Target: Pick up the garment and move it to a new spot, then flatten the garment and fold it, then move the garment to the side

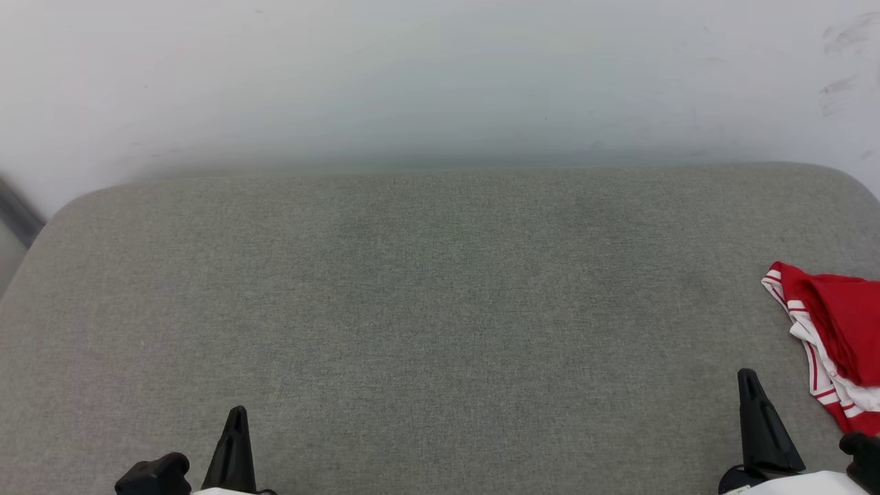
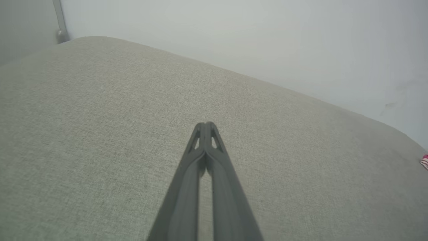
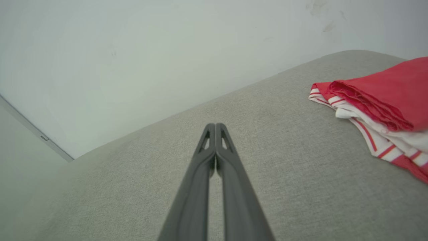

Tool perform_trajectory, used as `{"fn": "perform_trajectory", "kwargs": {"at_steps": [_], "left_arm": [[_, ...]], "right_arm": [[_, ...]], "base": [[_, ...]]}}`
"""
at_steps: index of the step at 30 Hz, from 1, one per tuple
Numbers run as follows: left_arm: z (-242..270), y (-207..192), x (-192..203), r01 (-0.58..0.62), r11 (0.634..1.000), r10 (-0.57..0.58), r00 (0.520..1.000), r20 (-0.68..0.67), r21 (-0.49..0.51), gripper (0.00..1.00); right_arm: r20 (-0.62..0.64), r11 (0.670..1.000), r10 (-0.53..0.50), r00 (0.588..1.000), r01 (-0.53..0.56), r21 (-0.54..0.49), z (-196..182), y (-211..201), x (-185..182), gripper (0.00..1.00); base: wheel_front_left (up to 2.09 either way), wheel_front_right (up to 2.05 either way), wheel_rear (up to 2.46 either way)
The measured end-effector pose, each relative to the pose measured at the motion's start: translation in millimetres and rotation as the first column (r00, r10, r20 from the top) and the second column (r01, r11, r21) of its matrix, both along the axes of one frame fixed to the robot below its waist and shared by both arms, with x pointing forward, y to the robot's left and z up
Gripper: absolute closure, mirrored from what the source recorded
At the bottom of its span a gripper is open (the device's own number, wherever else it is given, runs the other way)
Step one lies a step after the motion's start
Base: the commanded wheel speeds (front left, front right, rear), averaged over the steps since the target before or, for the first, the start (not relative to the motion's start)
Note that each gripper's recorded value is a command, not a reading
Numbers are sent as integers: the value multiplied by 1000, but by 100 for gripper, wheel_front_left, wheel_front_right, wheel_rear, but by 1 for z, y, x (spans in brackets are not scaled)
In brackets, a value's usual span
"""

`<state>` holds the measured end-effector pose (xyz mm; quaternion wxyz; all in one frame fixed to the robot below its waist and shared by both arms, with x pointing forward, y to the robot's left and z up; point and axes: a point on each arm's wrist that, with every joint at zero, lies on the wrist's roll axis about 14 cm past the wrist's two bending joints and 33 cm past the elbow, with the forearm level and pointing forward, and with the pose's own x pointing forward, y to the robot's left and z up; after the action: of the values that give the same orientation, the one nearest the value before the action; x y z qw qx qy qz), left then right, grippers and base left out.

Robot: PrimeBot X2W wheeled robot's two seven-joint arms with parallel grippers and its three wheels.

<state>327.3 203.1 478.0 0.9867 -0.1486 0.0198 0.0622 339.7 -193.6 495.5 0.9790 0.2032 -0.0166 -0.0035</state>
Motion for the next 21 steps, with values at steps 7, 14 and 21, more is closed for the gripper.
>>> {"fn": "perform_trajectory", "kwargs": {"at_steps": [7,14,21], "left_arm": [[-2,1,6,-6,992,5,1000,-9,-130,100],[-3,1,11,-11,969,9,1000,-12,-247,100],[-3,2,16,-14,936,11,1000,-11,-353,100]], "right_arm": [[-4,993,-11,1000,12,118,1,-2,6,100],[-17,974,-15,1000,19,224,0,-4,10,100],[-29,948,-17,999,26,319,-2,-5,14,100]], "base": [[0,0,0],[0,0,0],[0,0,0]]}}
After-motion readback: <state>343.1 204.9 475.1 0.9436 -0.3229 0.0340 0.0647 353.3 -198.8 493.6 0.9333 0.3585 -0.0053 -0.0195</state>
